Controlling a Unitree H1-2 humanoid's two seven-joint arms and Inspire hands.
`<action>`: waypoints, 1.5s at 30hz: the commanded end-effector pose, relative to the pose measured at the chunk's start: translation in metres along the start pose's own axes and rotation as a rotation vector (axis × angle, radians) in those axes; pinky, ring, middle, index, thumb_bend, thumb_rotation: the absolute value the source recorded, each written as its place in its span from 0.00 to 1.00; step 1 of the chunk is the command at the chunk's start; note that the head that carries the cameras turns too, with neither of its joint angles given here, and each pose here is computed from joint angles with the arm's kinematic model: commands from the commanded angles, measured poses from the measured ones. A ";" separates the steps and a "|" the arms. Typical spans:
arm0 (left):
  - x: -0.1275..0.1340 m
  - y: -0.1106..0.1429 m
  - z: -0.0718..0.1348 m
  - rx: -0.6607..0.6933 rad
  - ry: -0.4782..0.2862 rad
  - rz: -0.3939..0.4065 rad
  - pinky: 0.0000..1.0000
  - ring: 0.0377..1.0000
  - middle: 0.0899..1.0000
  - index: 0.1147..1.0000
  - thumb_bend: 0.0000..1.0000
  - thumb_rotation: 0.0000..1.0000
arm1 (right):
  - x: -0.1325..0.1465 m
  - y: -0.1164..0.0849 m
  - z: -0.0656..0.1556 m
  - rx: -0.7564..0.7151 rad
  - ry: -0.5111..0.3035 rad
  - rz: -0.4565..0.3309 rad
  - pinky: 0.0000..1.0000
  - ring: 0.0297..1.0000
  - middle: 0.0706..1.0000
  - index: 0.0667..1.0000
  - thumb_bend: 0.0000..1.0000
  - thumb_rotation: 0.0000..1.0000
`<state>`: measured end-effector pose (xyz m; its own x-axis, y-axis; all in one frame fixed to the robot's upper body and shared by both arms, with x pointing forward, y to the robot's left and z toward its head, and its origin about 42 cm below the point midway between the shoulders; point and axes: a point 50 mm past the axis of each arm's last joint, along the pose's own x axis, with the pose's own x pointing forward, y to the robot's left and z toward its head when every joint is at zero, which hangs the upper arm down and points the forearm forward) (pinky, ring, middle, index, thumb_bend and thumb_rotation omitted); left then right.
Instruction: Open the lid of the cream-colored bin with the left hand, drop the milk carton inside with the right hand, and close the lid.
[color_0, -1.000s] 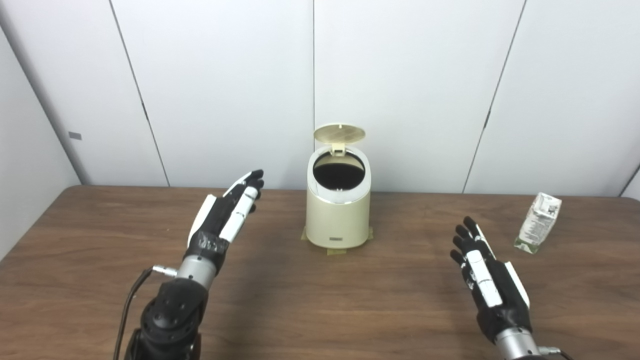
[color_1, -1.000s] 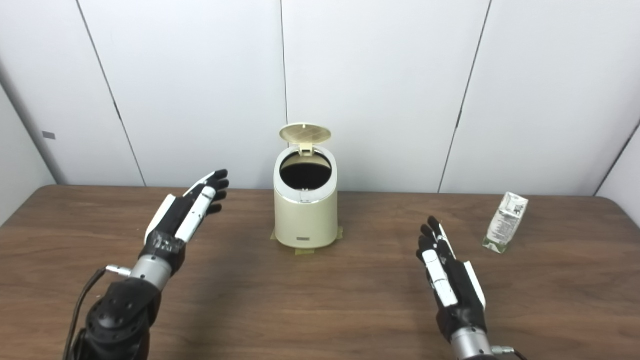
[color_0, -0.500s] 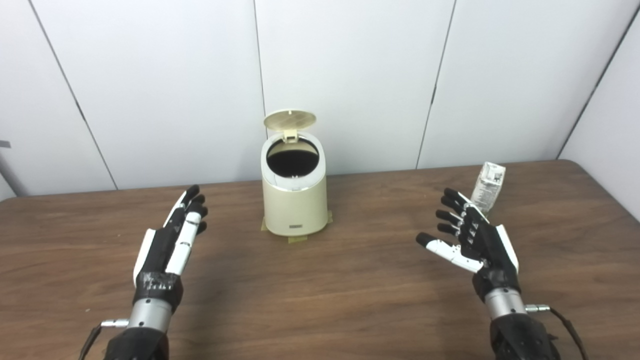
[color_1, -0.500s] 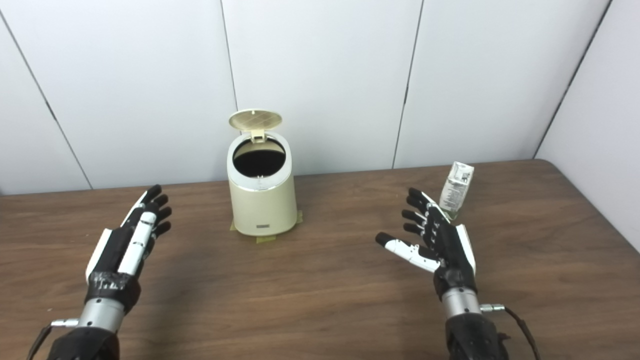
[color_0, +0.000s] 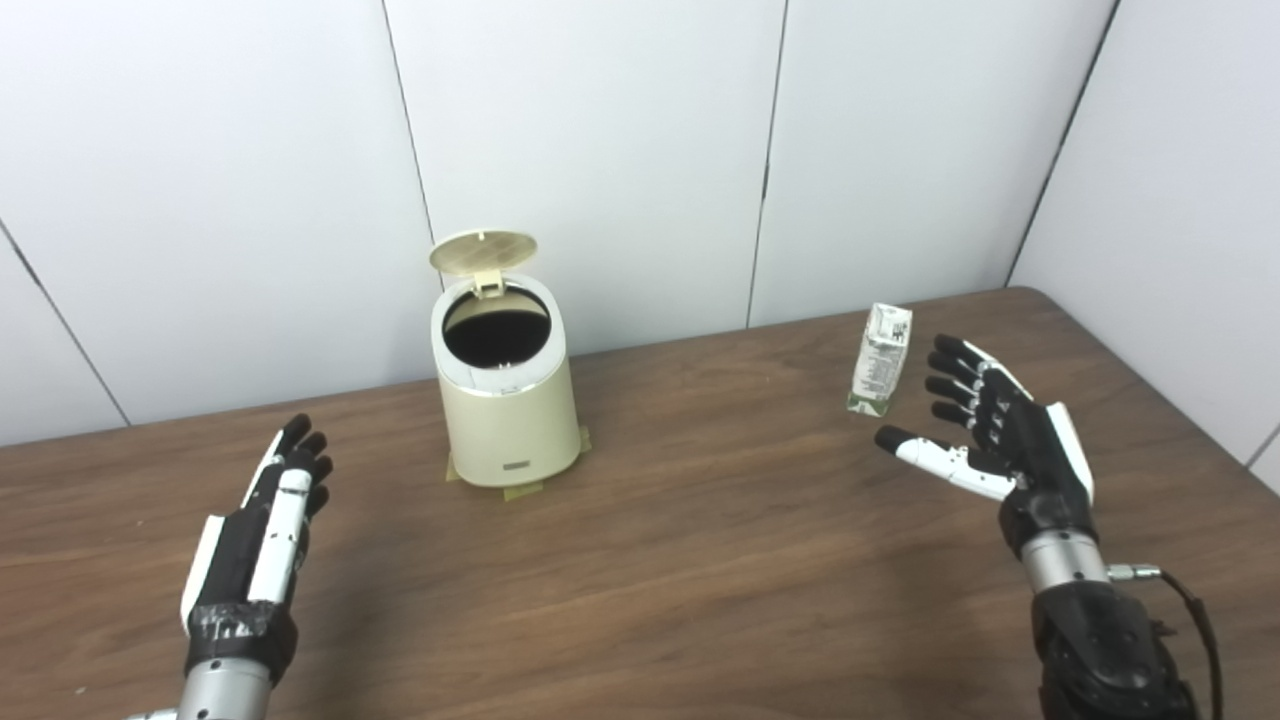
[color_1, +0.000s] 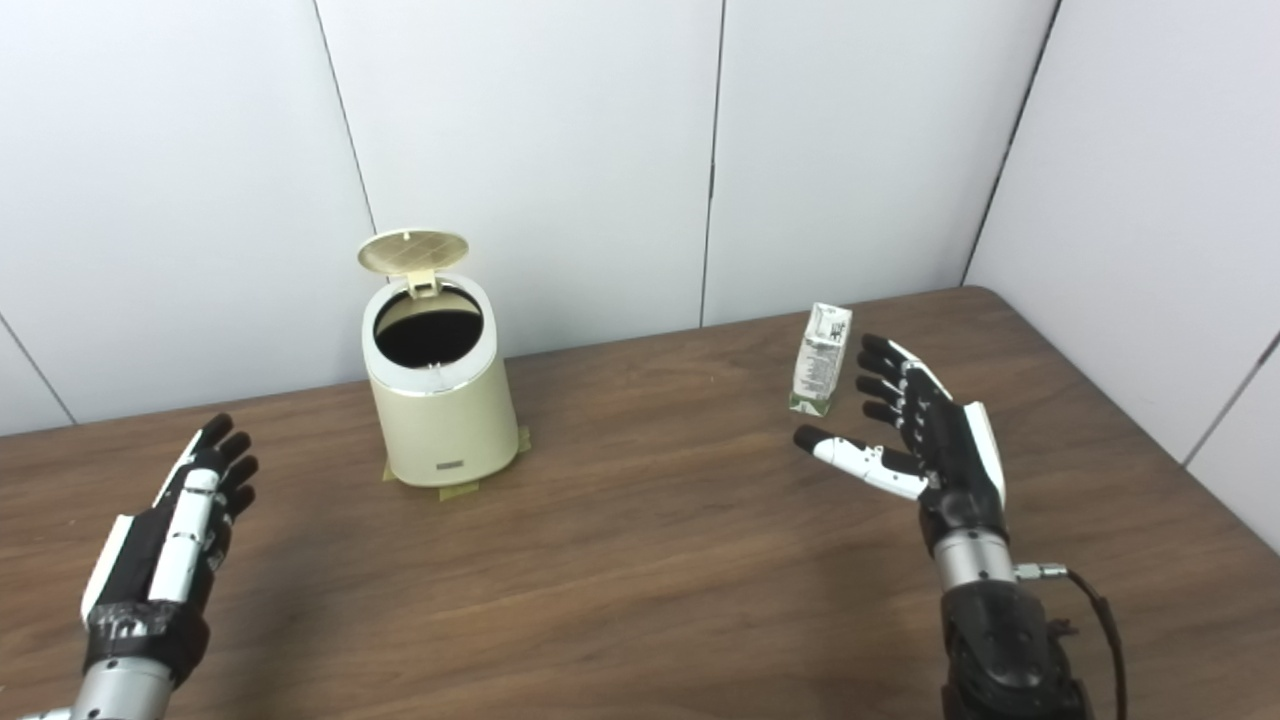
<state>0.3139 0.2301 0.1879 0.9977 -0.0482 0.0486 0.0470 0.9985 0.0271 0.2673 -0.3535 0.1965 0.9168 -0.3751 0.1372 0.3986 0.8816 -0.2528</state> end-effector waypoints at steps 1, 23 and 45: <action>0.007 -0.001 0.020 0.006 -0.092 -0.012 0.99 0.97 0.97 0.98 0.36 0.84 | 0.018 -0.011 0.020 -0.053 -0.082 -0.029 0.76 0.80 0.83 0.83 0.78 0.24; 0.000 0.007 0.030 0.034 -0.091 -0.058 1.00 0.98 0.99 1.00 0.31 0.88 | 0.148 -0.031 0.037 -0.370 -0.021 -0.077 0.54 0.83 0.88 0.88 0.85 0.13; -0.006 0.009 0.038 0.058 -0.090 -0.068 1.00 1.00 0.99 1.00 0.27 0.92 | 0.185 -0.009 0.034 -0.456 0.026 0.039 0.72 0.85 0.87 0.85 0.94 0.08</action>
<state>0.3029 0.2406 0.2075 0.9910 -0.1153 0.0680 0.1089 0.9899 0.0909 0.4210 -0.4202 0.2209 0.9236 -0.3831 -0.0136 0.2792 0.6966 -0.6609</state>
